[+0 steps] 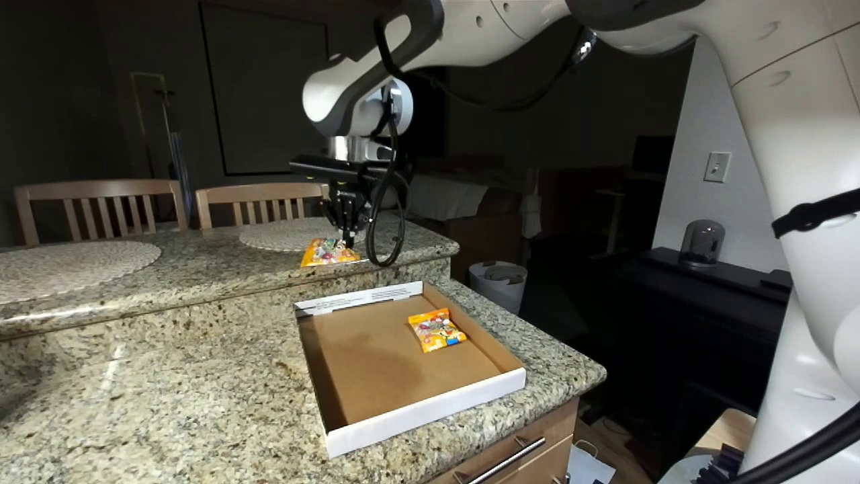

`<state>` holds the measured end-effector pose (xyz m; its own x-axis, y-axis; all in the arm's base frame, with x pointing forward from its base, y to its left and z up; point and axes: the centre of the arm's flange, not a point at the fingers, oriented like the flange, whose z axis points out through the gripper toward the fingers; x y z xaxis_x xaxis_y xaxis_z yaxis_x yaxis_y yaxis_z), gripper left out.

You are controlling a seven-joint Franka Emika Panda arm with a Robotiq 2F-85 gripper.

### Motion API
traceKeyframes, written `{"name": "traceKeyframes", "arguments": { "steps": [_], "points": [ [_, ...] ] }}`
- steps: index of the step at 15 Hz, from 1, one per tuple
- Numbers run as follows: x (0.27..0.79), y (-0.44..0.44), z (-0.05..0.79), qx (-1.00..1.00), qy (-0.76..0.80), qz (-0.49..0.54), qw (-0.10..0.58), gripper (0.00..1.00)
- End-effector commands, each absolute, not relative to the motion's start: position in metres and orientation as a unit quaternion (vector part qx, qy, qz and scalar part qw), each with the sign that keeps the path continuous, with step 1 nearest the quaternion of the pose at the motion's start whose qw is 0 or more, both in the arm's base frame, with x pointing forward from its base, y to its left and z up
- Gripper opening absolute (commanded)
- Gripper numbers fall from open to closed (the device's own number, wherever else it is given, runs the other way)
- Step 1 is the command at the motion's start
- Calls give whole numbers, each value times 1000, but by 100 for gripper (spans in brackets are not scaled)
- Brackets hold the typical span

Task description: Remove the objects from the box

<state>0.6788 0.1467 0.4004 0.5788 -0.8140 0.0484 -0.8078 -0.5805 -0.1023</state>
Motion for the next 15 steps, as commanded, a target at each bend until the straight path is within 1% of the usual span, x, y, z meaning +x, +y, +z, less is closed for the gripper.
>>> {"name": "traceKeyframes", "arguments": {
  "steps": [1,2,3,5,9,10,13,15],
  "points": [
    [720,152,442,-864,483,-132,55,29],
    [722,151,455,-857,487,-155,70,30],
    [721,150,468,-849,490,-180,84,33],
    [715,148,484,-830,496,-231,105,44],
    [702,142,492,-787,504,-329,139,70],
    [699,141,489,-785,501,-335,143,77],
    [679,140,458,-807,499,-287,133,96],
    [653,137,442,-829,494,-221,140,100]
  ]
}}
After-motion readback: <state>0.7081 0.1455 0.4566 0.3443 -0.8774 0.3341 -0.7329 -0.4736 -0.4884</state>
